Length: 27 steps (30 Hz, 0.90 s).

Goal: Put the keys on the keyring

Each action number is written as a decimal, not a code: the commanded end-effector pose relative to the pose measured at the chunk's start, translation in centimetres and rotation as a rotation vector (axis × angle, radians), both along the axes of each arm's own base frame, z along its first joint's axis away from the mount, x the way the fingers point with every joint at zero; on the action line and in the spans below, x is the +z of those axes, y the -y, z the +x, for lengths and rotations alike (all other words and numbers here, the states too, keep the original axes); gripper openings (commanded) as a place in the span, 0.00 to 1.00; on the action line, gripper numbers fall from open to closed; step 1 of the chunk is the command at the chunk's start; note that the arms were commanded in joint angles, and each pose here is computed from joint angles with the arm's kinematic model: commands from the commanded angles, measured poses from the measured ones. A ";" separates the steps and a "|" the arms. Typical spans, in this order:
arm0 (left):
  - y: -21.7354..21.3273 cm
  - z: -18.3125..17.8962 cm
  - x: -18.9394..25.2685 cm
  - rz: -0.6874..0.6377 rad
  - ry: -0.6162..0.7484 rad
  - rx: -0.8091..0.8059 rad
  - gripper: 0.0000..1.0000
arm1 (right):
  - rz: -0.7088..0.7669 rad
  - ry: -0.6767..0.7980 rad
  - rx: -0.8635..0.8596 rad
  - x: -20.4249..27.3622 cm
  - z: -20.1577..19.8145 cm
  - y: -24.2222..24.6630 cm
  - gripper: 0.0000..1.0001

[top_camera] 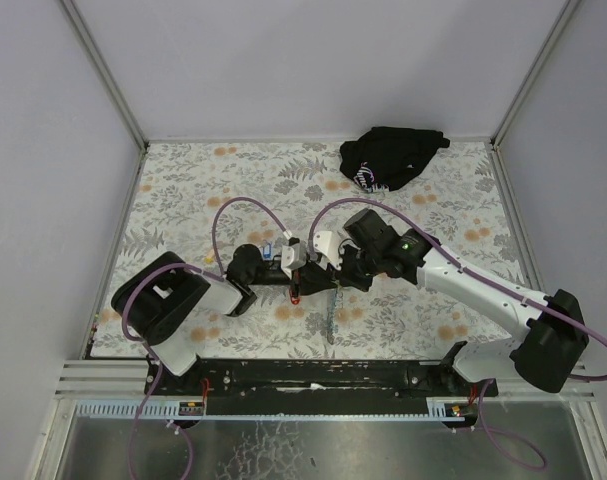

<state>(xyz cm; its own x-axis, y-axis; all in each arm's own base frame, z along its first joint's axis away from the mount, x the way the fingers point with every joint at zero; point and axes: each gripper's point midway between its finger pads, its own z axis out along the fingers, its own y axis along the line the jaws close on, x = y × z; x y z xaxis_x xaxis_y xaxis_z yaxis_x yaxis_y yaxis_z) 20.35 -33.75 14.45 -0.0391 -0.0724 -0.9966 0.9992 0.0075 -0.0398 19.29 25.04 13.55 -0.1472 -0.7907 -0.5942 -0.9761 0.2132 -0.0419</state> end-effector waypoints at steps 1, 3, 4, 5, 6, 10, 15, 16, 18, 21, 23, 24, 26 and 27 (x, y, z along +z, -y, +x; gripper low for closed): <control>0.4 -0.1 1.1 -0.039 0.049 -0.006 0.16 | 0.044 0.045 0.022 1.8 0.7 -1.4 0.00; 0.5 -0.1 1.0 -0.034 0.047 -0.008 0.12 | 0.045 0.044 0.023 1.9 0.6 -1.5 0.00; 0.5 -0.1 0.9 -0.030 0.047 -0.011 0.08 | 0.044 0.044 0.023 1.9 0.6 -1.5 0.00; 0.6 -0.1 0.8 -0.027 0.049 -0.011 0.05 | 0.048 0.046 0.024 1.9 0.7 -1.6 0.00; 0.5 -0.1 0.7 -0.024 0.050 -0.010 0.01 | 0.049 0.047 0.026 2.0 0.6 -1.6 0.00; 0.4 -0.2 0.7 -0.027 0.055 -0.006 0.00 | 0.092 0.072 0.036 2.6 0.4 -1.8 0.09; 0.1 -0.2 1.7 -0.099 0.042 0.020 0.00 | 0.207 0.166 0.011 3.9 0.4 -1.5 0.26; 0.0 -0.2 1.9 -0.110 0.040 0.022 0.00 | 0.233 0.187 0.014 4.1 0.3 -1.5 0.28; 0.0 -0.2 1.9 -0.111 0.026 0.020 0.00 | 0.277 0.208 0.006 4.0 0.3 -1.3 0.29; 0.0 -0.3 2.4 -0.120 0.029 0.020 0.00 | 0.360 0.220 -0.031 4.2 0.6 -0.7 0.29; -0.1 -0.4 2.5 -0.123 0.033 0.019 0.00 | 0.424 0.232 -0.048 4.4 0.9 -0.3 0.29; -0.1 -0.4 2.6 -0.125 0.034 0.018 0.00 | 0.457 0.244 -0.070 4.5 1.2 0.1 0.29; -0.1 -0.4 2.8 -0.127 0.033 0.017 0.00 | 0.520 0.271 -0.093 4.5 1.6 0.4 0.30; -0.1 -0.4 2.8 -0.128 0.032 0.015 0.00 | 0.542 0.277 -0.092 4.3 1.5 0.4 0.30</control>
